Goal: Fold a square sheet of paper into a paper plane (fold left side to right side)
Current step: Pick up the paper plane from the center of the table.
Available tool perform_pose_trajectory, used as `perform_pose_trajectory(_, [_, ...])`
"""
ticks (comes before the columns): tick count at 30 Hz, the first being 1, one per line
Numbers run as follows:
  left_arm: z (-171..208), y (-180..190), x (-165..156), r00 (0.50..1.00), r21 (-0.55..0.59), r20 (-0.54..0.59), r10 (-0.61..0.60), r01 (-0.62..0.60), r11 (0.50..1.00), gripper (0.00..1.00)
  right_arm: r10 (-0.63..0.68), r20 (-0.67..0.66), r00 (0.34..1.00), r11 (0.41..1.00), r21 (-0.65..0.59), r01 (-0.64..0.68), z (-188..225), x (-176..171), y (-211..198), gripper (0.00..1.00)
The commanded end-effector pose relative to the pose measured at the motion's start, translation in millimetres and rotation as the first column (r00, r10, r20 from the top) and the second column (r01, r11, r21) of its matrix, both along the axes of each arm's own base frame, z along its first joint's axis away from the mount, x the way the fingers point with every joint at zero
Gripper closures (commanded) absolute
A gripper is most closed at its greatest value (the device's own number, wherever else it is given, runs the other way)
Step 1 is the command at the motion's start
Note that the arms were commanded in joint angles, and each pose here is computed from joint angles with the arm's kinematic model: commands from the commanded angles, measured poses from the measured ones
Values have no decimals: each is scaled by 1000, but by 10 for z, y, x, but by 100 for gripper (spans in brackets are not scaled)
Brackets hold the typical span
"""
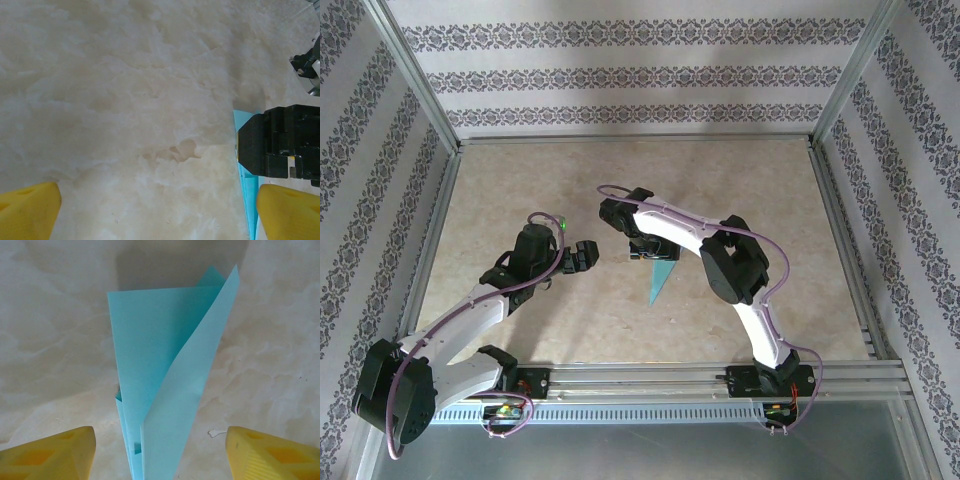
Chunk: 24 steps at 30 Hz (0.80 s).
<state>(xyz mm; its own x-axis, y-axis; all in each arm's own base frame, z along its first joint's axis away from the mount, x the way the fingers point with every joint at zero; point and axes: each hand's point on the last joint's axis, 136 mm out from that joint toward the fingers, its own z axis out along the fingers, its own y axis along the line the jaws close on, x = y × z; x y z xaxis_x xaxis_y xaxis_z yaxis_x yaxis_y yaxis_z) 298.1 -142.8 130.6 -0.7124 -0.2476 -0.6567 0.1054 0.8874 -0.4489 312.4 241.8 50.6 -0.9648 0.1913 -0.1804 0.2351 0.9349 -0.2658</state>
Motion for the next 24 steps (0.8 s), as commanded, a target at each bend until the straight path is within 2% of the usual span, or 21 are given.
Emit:
perform_pose_trajectory(1, [-97,65,-51,1000,25,-24,-5,6,1000,0,-45,7,999,998,-40,45,-38,23,-100,35])
perform_pose_trajectory(9, [-81,87,-79,1000,17,-23,5,-4,1000,0,-85,4,996,994,-66,85,-105,-17,-218,47])
perform_pose_trajectory(13, [-91,85,-89,1000,10,-29,8,-8,1000,0,-91,4,996,994,-66,91,-124,-24,-236,48])
perform_pose_trajectory(24, [-79,89,-110,999,7,-35,8,-8,1000,0,-118,-12,993,991,-67,116,-203,-79,-271,60])
